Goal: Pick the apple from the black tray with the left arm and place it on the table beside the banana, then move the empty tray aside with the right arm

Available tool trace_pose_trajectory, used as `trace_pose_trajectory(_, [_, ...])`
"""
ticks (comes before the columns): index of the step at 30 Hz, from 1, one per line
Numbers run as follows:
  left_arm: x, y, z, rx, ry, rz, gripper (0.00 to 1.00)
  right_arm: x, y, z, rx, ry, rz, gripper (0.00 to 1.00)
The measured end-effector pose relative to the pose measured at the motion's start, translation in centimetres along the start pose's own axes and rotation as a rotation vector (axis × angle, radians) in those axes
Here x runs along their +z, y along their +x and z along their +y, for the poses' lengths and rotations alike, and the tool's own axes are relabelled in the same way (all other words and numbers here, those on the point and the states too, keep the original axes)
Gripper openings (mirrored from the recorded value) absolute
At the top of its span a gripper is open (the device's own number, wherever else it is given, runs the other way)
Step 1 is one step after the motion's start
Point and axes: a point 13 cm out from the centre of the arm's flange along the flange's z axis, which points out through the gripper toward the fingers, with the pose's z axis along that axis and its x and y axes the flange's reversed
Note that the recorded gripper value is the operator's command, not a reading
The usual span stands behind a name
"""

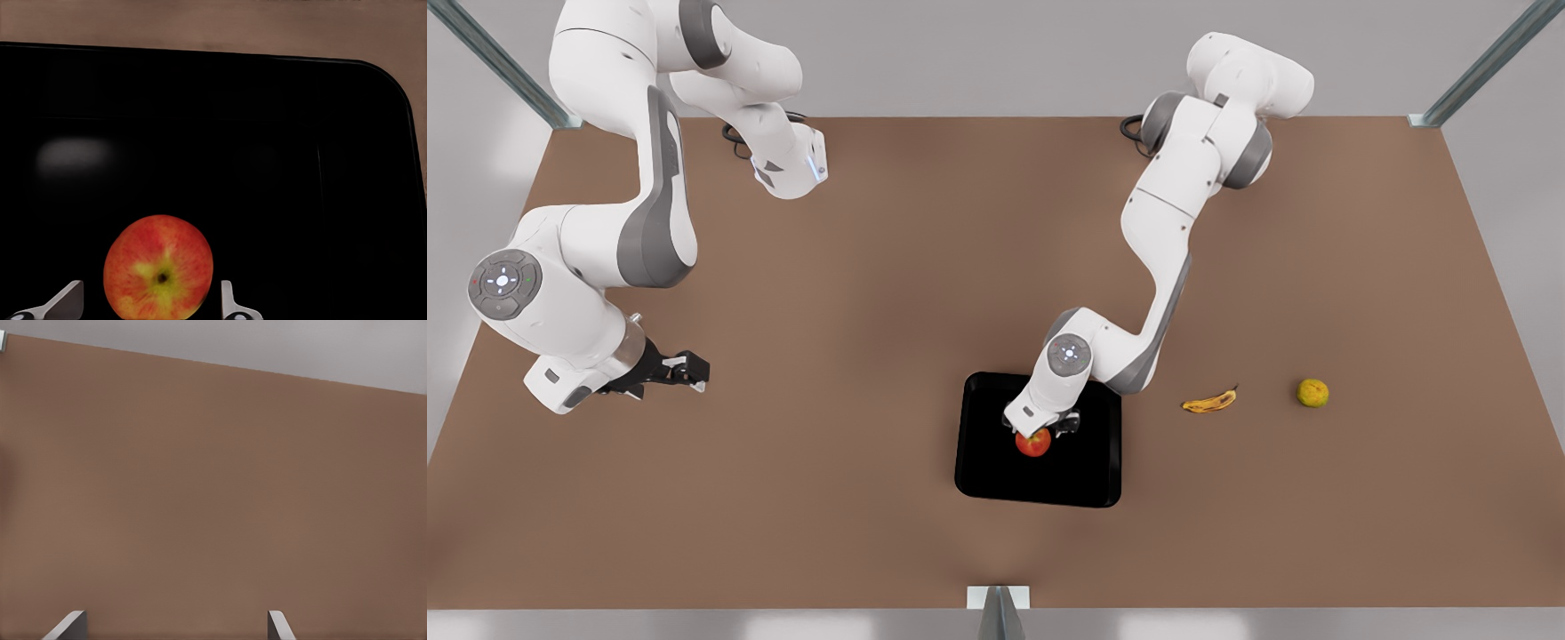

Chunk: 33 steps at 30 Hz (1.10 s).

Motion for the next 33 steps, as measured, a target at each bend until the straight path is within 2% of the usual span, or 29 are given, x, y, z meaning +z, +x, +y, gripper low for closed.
trace_pose_trajectory(13, [3.5, -0.4, 0.0, -0.042, 0.024, -0.064, 0.99, 0.0, 0.0, -0.1, 0.004, 0.001, 0.001, 1.00])
trace_pose_trajectory(14, [3.4, -0.4, -0.1, -0.043, 0.025, -0.067, 0.70, 0.0, 0.0, -0.1, 0.004, 0.001, 0.001, 1.00])
trace_pose_trajectory(15, [3.4, -0.5, -0.1, -0.044, 0.026, -0.071, 0.67, 0.0, 0.0, -0.1, 0.004, 0.001, 0.001, 1.00])
trace_pose_trajectory(19, [2.6, -0.9, -0.3, -0.055, 0.028, -0.086, 0.68, 0.0, 0.0, -0.2, 0.005, 0.001, 0.001, 1.00])
trace_pose_trajectory(23, [-6.3, -2.2, 0.8, -0.076, 0.020, -0.101, 0.69, -0.6, -0.2, 0.5, -0.003, 0.000, -0.009, 1.00])
trace_pose_trajectory(25, [-10.6, -2.8, 5.1, -0.117, -0.008, -0.079, 0.69, -2.7, -0.8, 5.0, -0.053, -0.002, -0.036, 1.00])
trace_pose_trajectory(28, [-15.8, -6.2, 19.3, -0.267, -0.044, -0.053, 0.69, -4.2, 0.9, 19.7, -0.195, -0.016, -0.036, 1.00])
trace_pose_trajectory(31, [-14.7, -6.2, 30.0, -0.341, -0.072, 0.016, 0.69, -2.9, 4.0, 30.6, -0.248, -0.016, -0.002, 1.00])
trace_pose_trajectory(33, [-12.3, -5.4, 35.6, -0.357, -0.088, 0.066, 0.69, -1.4, 4.8, 33.7, -0.206, -0.030, 0.018, 1.00])
